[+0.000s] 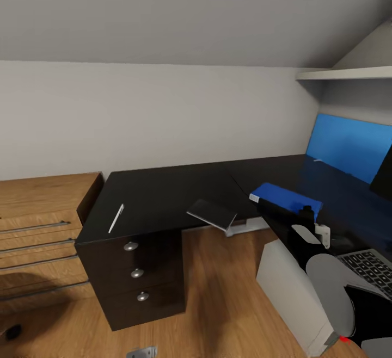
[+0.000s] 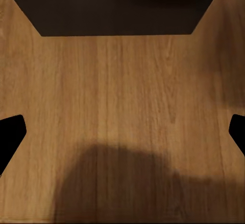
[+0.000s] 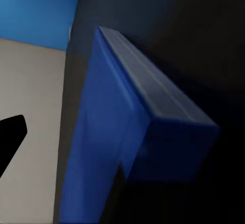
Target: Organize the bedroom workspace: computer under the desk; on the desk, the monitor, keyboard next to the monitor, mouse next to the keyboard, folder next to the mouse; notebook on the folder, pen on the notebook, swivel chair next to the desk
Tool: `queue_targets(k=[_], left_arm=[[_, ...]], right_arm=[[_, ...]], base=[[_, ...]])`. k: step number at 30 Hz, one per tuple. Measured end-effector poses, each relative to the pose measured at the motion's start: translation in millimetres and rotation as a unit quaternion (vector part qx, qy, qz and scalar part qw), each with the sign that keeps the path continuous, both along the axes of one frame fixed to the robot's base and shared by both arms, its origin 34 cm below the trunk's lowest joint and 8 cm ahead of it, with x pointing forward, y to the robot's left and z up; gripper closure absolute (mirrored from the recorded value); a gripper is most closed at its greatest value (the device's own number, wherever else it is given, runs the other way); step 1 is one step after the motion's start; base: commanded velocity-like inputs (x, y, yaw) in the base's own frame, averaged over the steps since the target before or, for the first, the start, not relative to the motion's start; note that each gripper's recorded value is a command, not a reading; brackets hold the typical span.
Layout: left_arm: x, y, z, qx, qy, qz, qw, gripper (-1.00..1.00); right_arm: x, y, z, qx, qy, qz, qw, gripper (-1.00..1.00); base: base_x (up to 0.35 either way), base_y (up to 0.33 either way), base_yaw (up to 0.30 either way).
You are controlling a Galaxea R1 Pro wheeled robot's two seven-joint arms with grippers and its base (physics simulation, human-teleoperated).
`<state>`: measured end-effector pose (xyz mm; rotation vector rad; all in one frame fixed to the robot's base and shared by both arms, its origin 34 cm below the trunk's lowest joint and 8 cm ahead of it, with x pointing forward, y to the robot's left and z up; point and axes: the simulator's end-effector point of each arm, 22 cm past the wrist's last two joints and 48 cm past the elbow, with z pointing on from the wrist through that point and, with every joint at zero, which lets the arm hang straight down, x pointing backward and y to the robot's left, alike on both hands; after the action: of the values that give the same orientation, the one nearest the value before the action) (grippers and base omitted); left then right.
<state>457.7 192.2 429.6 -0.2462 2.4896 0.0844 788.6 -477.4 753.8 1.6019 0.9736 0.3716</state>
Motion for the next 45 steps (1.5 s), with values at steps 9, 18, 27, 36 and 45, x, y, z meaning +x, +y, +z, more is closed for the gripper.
queue_targets(k=[9,18,27,36,45], left_arm=[[0.0,0.0,0.2,0.0,0.0,0.0,1.0,-1.0],[0.0,0.1,0.2,0.0,0.0,0.0,1.0,-1.0],[0.1,0.3,0.3,0.001,-0.001,0.0,1.0,-1.0],[2.0,0.0,14.1,0.0,0.0,0.0,1.0,-1.0],[4.2,-0.5,31.7,0.0,0.0,0.0,1.0,-1.0]], right_arm=[[0.0,-0.1,0.9,0.0,-0.001,0.0,1.0,-1.0],[-0.1,-0.2,0.8,0.001,-0.001,0.0,1.0,-1.0],[0.1,-0.1,1.2,-0.001,-0.001,0.0,1.0,-1.0],[1.9,-0.2,14.4,0.001,-0.001,-0.001,1.0,-1.0],[3.4,-0.5,30.1,0.005,0.0,-0.003,1.0,-1.0]], base=[[-0.054,0.0,0.0],[-0.001,0.0,0.0],[-0.082,0.0,0.0],[-0.002,0.0,0.0],[0.0,0.0,0.0]])
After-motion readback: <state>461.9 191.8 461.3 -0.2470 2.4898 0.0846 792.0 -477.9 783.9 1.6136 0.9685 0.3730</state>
